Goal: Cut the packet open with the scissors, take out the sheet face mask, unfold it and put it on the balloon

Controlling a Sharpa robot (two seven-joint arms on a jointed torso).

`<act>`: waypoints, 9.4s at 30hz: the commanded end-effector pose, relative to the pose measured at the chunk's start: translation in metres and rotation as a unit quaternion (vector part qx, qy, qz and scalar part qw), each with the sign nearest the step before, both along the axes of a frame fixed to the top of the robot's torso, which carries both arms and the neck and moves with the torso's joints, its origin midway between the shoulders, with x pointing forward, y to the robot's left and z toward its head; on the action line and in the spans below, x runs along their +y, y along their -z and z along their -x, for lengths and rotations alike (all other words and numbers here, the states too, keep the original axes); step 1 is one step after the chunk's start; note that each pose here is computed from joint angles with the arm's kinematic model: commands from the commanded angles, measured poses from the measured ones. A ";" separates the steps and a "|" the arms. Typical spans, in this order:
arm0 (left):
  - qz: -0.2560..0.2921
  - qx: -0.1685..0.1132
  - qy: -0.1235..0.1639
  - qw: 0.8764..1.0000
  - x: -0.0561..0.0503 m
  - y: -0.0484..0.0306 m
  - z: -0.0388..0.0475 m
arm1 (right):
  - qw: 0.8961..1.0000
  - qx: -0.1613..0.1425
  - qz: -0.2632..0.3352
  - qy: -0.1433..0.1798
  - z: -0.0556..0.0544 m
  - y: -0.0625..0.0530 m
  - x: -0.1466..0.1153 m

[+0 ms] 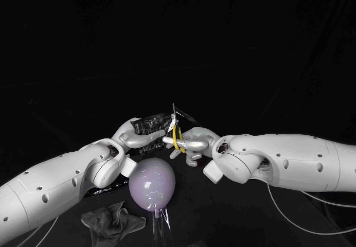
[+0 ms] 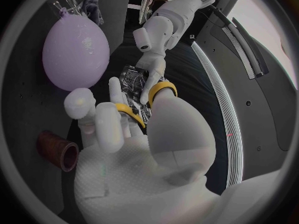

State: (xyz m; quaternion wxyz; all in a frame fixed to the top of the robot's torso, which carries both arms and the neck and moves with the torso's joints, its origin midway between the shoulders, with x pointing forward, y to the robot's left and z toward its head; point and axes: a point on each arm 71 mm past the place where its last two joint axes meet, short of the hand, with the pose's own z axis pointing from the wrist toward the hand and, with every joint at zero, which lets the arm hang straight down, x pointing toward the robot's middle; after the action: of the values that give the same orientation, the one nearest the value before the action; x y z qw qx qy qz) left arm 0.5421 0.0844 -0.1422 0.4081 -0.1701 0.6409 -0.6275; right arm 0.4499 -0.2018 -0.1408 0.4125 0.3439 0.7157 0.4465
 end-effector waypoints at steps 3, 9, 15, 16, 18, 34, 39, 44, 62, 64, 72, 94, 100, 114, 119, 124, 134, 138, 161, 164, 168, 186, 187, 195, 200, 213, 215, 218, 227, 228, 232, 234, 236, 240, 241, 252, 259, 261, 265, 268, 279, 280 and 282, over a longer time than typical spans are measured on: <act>0.004 -0.005 0.007 1.000 -0.002 -0.0023 0.0009 | 1.000 0.005 0.005 0.000 0.000 0.001 -0.001; 0.004 -0.006 0.006 1.000 -0.002 -0.0022 0.0005 | 0.999 -0.014 -0.006 0.041 -0.002 -0.002 -0.010; 0.005 -0.005 0.002 1.000 -0.001 -0.0020 -0.0006 | 0.997 -0.032 -0.013 0.062 -0.001 -0.005 -0.017; 0.005 -0.005 0.002 1.000 -0.001 -0.0020 -0.0006 | 0.997 -0.033 -0.014 0.063 -0.001 -0.006 -0.017; 0.005 -0.005 0.001 1.000 0.000 -0.0019 -0.0009 | 0.997 -0.039 -0.016 0.068 0.000 -0.007 -0.019; 0.031 0.014 -0.001 0.999 0.010 -0.0025 0.0002 | 0.992 -0.082 -0.026 0.095 0.005 -0.013 -0.043; 0.064 0.026 0.014 0.998 0.018 -0.0048 0.0036 | 0.991 -0.090 -0.039 0.094 0.008 -0.012 -0.049; 0.104 0.042 0.024 0.993 0.031 -0.0080 0.0083 | 0.989 -0.096 -0.059 0.092 0.010 -0.009 -0.054; 0.144 0.088 -0.014 0.986 0.105 0.0007 0.0347 | 0.986 -0.090 -0.093 0.106 0.017 0.017 -0.059; 0.142 0.092 -0.019 0.985 0.113 0.0036 0.0388 | 0.986 -0.089 -0.093 0.106 0.017 0.018 -0.059; 0.128 0.129 -0.040 0.982 0.152 0.0309 0.0587 | 0.986 -0.083 -0.094 0.106 0.016 0.026 -0.058; 0.012 0.233 -0.036 0.972 0.215 0.1168 0.1015 | 0.986 -0.073 -0.088 0.117 0.013 0.037 -0.065; -0.043 0.241 -0.053 0.968 0.229 0.1308 0.1060 | 0.986 -0.073 -0.087 0.119 0.012 0.038 -0.067; -0.140 0.254 -0.079 0.954 0.241 0.1453 0.1050 | 0.986 -0.073 -0.087 0.119 0.012 0.039 -0.067; -0.160 0.252 -0.093 0.950 0.239 0.1485 0.1022 | 0.986 -0.073 -0.088 0.119 0.012 0.039 -0.067; -0.169 0.250 -0.105 0.947 0.235 0.1501 0.1000 | 0.986 -0.072 -0.088 0.118 0.012 0.039 -0.066; -0.175 0.244 -0.126 0.945 0.227 0.1506 0.0982 | 0.986 -0.072 -0.088 0.118 0.012 0.039 -0.066; -0.175 0.234 -0.143 0.946 0.229 0.1493 0.0969 | 0.986 -0.072 -0.088 0.118 0.012 0.039 -0.066; -0.181 0.144 -0.196 0.953 0.249 0.1403 0.0868 | 0.986 -0.071 -0.088 0.120 0.013 0.040 -0.068; -0.186 0.139 -0.188 0.954 0.249 0.1403 0.0867 | 0.986 -0.070 -0.088 0.120 0.013 0.041 -0.068; -0.190 0.135 -0.177 0.956 0.247 0.1404 0.0869 | 0.987 -0.069 -0.088 0.120 0.013 0.041 -0.068; -0.170 0.079 -0.194 0.963 0.255 0.1322 0.0822 | 0.987 -0.065 -0.087 0.120 0.014 0.043 -0.069; -0.170 0.077 -0.195 0.963 0.256 0.1319 0.0819 | 0.987 -0.065 -0.087 0.120 0.014 0.043 -0.069; -0.170 0.068 -0.186 0.965 0.258 0.1305 0.0810 | 0.987 -0.064 -0.087 0.120 0.014 0.044 -0.070; -0.172 0.061 -0.179 0.967 0.258 0.1296 0.0812 | 0.987 -0.063 -0.087 0.120 0.014 0.045 -0.070; -0.149 0.051 -0.180 0.971 0.266 0.1211 0.0787 | 0.986 -0.044 -0.098 0.127 0.013 0.048 -0.071; -0.146 0.050 -0.181 0.971 0.267 0.1190 0.0777 | 0.986 -0.043 -0.098 0.127 0.013 0.049 -0.071; -0.140 0.046 -0.182 0.972 0.268 0.1153 0.0757 | 0.986 -0.042 -0.099 0.128 0.012 0.049 -0.072; -0.104 0.045 -0.189 0.975 0.269 0.1064 0.0696 | 0.986 -0.044 -0.095 0.127 0.011 0.050 -0.073; -0.100 0.044 -0.191 0.976 0.269 0.1051 0.0688 | 0.986 -0.045 -0.095 0.127 0.011 0.050 -0.073; -0.081 0.039 -0.197 0.976 0.269 0.0982 0.0642 | 0.987 -0.049 -0.090 0.124 0.010 0.049 -0.073; -0.071 0.039 -0.198 0.977 0.268 0.0949 0.0623 | 0.988 -0.054 -0.084 0.119 0.010 0.049 -0.073; -0.061 0.040 -0.197 0.978 0.265 0.0924 0.0610 | 0.989 -0.058 -0.078 0.114 0.010 0.049 -0.073; -0.035 0.045 -0.191 0.980 0.255 0.0874 0.0591 | 0.992 -0.067 -0.055 0.094 0.009 0.049 -0.070; -0.027 0.047 -0.189 0.981 0.251 0.0856 0.0583 | 0.993 -0.069 -0.046 0.086 0.010 0.049 -0.069; 0.033 0.067 -0.156 0.985 0.213 0.0601 0.0436 | 0.994 -0.069 0.086 0.018 -0.004 0.052 -0.064; 0.045 0.062 -0.161 0.984 0.204 0.0388 0.0181 | 0.976 -0.057 0.209 -0.021 -0.047 0.043 -0.062; 0.045 0.060 -0.162 0.984 0.202 0.0351 0.0106 | 0.970 -0.053 0.237 -0.027 -0.061 0.040 -0.059; 0.045 0.061 -0.163 0.984 0.199 0.0323 0.0002 | 0.956 -0.053 0.284 -0.038 -0.085 0.035 -0.053; 0.044 0.061 -0.164 0.984 0.197 0.0309 -0.0091 | 0.934 -0.072 0.346 -0.058 -0.106 0.030 -0.043; 0.037 0.043 -0.189 0.980 0.205 0.0145 -0.0373 | 0.824 -0.140 0.539 -0.105 -0.157 0.020 -0.002; 0.036 0.039 -0.193 0.980 0.207 0.0106 -0.0400 | 0.811 -0.146 0.557 -0.106 -0.160 0.019 0.002; 0.032 0.030 -0.200 0.979 0.211 0.0023 -0.0449 | 0.787 -0.157 0.587 -0.106 -0.165 0.016 0.007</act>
State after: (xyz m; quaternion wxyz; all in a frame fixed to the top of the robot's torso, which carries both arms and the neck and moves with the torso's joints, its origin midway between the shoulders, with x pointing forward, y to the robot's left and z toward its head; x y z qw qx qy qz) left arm 0.5842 0.2952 -0.1503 0.5055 -0.3277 0.5860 -0.5420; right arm 0.6120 -0.1928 -0.1573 0.5885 -0.0279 0.8001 0.1133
